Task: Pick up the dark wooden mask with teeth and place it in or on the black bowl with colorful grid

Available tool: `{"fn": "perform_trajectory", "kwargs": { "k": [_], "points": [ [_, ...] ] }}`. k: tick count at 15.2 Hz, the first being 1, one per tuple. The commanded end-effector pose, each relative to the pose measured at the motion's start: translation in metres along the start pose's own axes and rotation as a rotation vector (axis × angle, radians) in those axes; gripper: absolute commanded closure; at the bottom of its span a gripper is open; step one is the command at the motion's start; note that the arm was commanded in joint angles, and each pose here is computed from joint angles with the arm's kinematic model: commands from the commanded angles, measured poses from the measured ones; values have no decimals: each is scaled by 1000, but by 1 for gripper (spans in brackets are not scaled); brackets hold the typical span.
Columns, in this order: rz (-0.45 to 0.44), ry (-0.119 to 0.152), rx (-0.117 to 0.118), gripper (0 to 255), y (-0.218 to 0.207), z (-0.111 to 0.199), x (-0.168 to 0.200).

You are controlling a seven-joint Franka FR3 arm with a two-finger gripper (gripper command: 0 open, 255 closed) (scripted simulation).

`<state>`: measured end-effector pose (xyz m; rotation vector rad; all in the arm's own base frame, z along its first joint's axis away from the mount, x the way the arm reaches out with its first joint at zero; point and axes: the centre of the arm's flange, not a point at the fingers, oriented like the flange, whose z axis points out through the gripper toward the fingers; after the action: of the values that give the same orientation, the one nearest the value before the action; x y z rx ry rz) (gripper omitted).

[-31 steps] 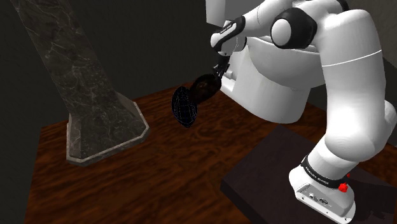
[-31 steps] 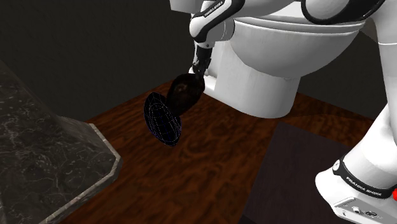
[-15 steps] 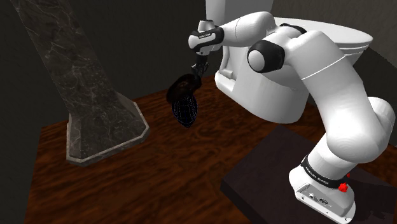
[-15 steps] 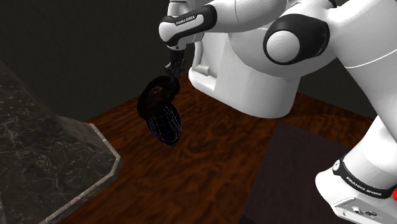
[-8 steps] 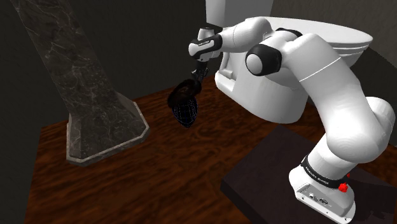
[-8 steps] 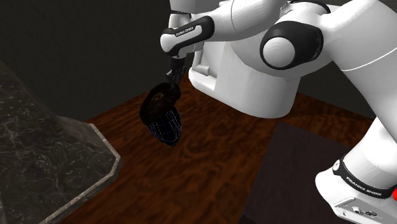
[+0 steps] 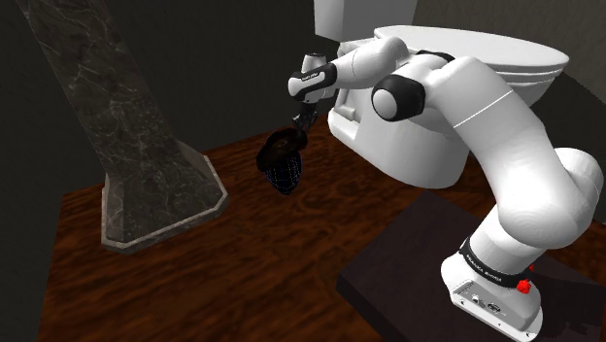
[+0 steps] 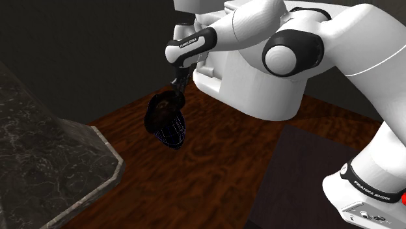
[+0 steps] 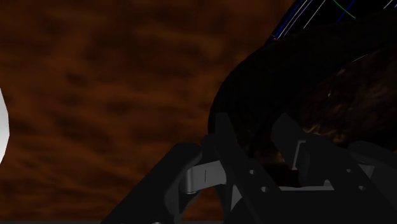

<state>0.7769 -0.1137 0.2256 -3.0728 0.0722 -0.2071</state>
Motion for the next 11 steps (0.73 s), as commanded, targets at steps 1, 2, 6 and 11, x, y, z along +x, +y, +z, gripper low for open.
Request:
{"fn": "perform_trajectory", "kwargs": {
  "k": [1,2,6,11],
  "points": [
    [0,3,0,255,0,1,1],
    [0,3,0,255,0,1,1],
    [0,3,0,255,0,1,1],
    [0,3,0,0,-1,1,1]
  ]
}}
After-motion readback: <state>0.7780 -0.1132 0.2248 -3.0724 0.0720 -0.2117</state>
